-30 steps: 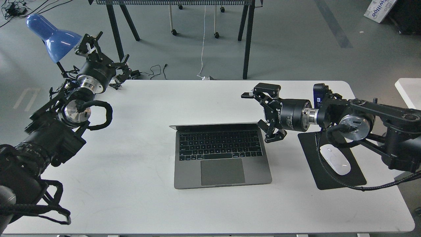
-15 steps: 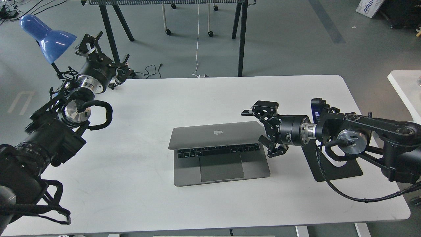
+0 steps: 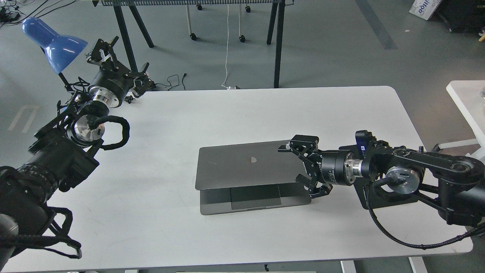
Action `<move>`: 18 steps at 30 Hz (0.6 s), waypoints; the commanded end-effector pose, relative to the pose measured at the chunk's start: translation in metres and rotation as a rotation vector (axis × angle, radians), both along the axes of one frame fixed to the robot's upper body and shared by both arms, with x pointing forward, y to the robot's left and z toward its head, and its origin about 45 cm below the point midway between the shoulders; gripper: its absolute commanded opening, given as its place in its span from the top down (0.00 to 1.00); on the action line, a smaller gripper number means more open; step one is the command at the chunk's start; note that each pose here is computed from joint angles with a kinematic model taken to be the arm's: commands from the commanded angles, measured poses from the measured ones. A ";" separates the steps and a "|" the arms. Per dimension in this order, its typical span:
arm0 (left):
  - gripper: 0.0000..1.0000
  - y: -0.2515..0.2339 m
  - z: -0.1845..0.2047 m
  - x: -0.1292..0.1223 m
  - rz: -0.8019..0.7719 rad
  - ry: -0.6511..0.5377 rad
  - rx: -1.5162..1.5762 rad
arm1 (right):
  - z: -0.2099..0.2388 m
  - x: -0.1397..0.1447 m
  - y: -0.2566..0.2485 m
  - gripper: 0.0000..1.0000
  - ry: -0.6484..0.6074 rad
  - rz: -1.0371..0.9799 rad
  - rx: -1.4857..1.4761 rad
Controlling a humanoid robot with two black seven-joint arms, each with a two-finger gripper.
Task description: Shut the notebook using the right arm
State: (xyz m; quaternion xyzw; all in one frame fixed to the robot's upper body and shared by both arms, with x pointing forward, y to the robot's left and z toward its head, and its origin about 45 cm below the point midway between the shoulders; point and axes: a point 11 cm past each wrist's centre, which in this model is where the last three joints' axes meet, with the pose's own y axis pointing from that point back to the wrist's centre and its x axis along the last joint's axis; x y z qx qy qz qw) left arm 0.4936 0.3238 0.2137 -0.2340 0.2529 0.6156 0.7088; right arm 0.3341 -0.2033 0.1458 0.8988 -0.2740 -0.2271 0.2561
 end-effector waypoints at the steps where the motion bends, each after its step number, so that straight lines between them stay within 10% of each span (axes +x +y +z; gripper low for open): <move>1: 0.00 0.001 0.000 0.000 0.001 -0.001 0.001 | -0.013 -0.010 -0.002 0.00 0.016 0.012 -0.017; 18: 0.00 0.000 0.000 0.000 0.000 0.000 0.000 | -0.057 -0.029 0.012 0.00 0.080 -0.003 -0.022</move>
